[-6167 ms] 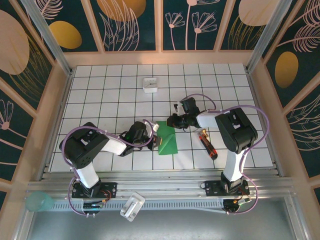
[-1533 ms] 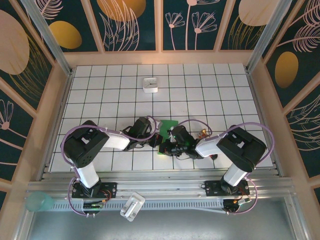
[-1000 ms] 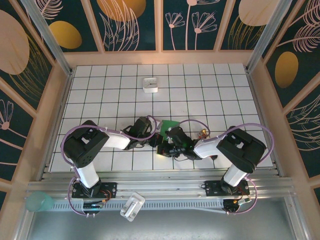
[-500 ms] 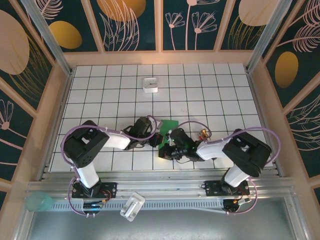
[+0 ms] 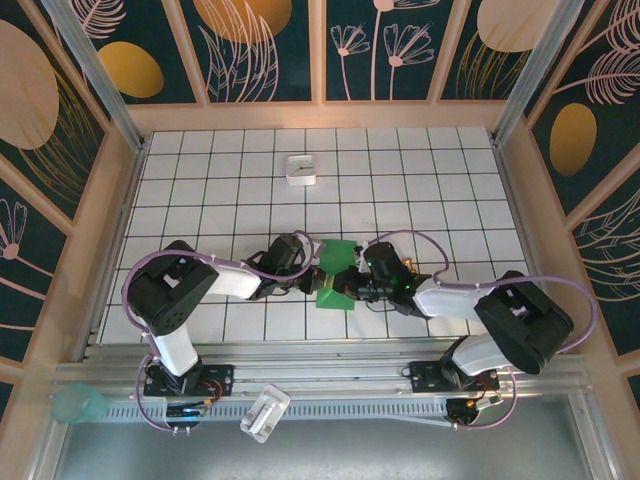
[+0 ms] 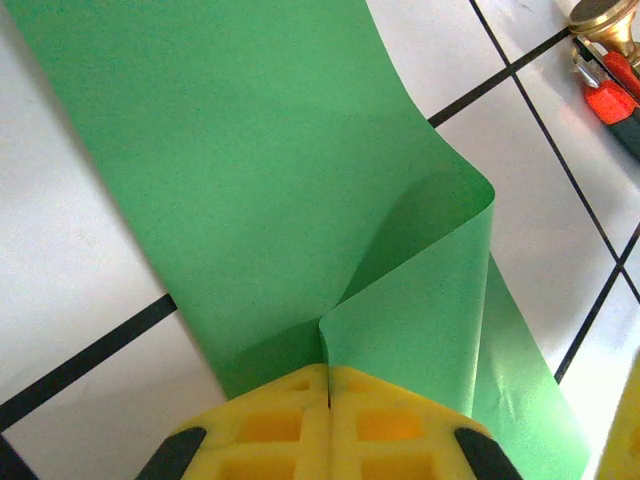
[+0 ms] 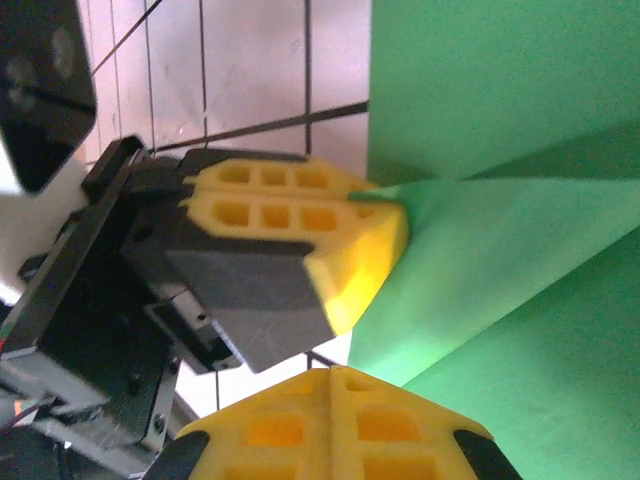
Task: Fold a paper plane with a square sheet of paper (pick it up from the middle)
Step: Fold the triangle a second time at the center of the table.
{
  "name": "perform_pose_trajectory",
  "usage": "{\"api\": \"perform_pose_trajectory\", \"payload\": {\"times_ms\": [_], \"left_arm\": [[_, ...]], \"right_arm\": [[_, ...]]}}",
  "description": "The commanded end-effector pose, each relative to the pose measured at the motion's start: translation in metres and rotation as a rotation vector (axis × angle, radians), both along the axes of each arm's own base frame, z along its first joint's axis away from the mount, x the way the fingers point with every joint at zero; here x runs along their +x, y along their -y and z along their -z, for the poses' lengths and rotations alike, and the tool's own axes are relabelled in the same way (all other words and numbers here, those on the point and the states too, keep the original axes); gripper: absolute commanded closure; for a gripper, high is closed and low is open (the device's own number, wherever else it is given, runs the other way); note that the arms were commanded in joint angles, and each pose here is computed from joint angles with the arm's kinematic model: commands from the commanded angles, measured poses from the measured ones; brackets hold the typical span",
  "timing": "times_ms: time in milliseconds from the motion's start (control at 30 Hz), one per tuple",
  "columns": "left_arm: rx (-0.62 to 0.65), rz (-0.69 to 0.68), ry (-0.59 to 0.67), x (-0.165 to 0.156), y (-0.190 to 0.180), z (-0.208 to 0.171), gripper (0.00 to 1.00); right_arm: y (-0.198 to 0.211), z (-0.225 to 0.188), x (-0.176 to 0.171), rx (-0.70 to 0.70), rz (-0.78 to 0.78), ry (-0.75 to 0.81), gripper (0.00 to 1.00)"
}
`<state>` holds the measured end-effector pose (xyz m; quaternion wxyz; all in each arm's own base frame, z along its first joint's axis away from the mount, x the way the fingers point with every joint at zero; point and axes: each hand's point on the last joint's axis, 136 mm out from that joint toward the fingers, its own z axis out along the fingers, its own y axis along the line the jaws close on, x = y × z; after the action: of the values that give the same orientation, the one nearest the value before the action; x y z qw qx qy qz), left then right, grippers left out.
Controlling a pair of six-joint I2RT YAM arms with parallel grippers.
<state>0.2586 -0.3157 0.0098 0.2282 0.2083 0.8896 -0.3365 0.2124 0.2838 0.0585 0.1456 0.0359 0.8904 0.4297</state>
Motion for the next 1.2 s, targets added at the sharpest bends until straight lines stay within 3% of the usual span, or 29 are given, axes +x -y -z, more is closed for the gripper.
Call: {"api": "perform_pose_trajectory", "payload": {"times_ms": [0,367,1000,1167], "left_arm": [[0.261,-0.103,-0.1,-0.011,-0.049,0.067,1.0],[0.26,-0.106,-0.102,-0.01,-0.05,0.067,1.0],[0.291,-0.099,-0.1,-0.012,-0.055,0.073,1.0],[0.302,-0.096,-0.098,-0.013,-0.056,0.075,1.0]], "right_arm": [[0.007,0.0,0.021,-0.026,0.068,0.025,1.0],[-0.012,0.012,0.027,-0.038,-0.001,-0.004,1.0],[0.03,0.066,0.022,-0.182,0.054,-0.103,1.0],[0.037,0.061,0.026,-0.189,0.056,-0.093,1.0]]}}
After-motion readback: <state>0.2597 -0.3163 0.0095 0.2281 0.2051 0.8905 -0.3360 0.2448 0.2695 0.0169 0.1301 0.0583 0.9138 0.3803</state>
